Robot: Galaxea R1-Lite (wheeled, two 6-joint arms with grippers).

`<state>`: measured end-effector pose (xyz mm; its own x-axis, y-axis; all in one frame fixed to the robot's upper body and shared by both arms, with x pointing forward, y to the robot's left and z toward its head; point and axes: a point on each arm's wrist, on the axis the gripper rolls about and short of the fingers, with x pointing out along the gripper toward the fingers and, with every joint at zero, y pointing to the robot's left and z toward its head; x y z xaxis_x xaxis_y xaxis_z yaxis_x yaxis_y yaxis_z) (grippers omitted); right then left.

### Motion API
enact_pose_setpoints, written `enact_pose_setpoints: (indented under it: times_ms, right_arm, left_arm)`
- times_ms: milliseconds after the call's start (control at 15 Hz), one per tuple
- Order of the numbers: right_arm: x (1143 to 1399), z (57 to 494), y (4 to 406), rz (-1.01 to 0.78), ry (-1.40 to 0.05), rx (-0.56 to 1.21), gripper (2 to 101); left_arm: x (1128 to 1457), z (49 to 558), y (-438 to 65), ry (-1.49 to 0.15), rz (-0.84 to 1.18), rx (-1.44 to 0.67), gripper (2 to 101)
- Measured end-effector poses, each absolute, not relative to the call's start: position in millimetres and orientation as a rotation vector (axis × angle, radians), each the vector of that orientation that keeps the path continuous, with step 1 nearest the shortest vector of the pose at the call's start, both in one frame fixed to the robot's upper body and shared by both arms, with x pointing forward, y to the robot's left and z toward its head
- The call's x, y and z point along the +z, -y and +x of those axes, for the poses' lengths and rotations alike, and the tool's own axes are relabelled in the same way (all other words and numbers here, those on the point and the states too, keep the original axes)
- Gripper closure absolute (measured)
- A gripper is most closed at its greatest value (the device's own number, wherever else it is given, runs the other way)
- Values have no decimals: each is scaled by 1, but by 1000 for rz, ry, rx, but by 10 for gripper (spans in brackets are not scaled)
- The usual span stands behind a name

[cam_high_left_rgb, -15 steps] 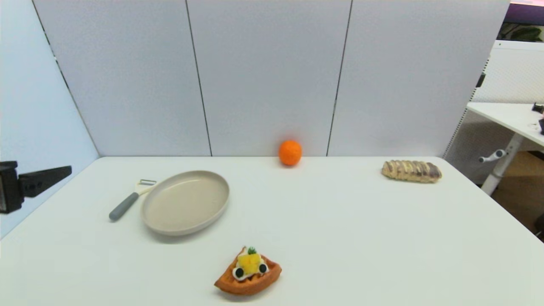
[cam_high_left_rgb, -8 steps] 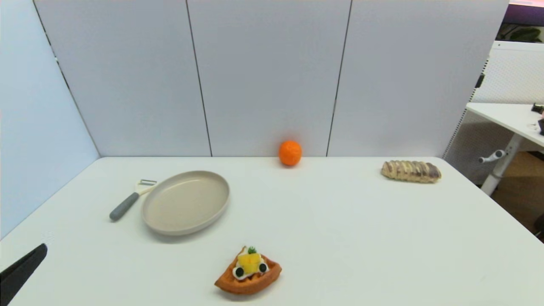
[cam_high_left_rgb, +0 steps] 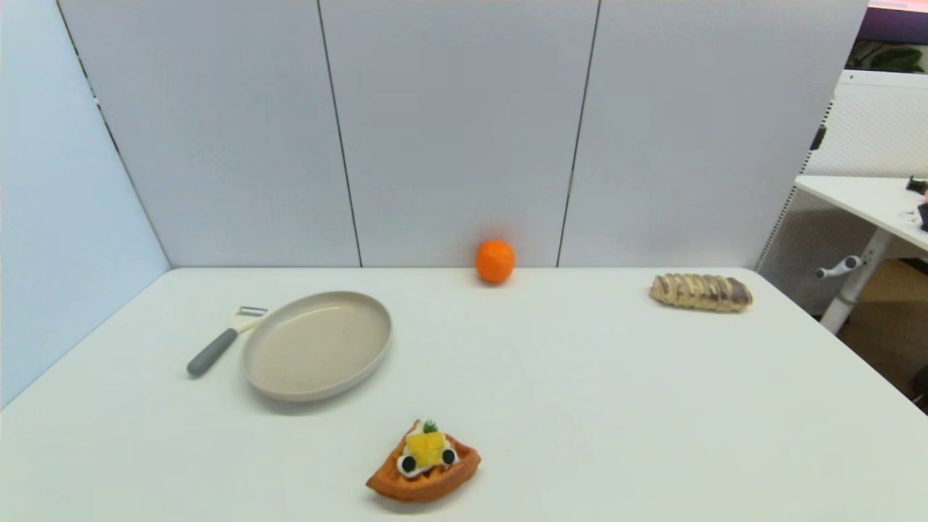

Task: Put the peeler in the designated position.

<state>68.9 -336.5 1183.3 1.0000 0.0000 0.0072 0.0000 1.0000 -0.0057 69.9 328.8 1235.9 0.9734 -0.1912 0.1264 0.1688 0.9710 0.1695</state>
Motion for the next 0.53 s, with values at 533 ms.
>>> enact_pose_setpoints:
  times_ms: [533]
  right_arm:
    - [1183,69,336,-5,7,0,43]
  left_arm:
    - [1183,69,-333,1,105,-33,60]
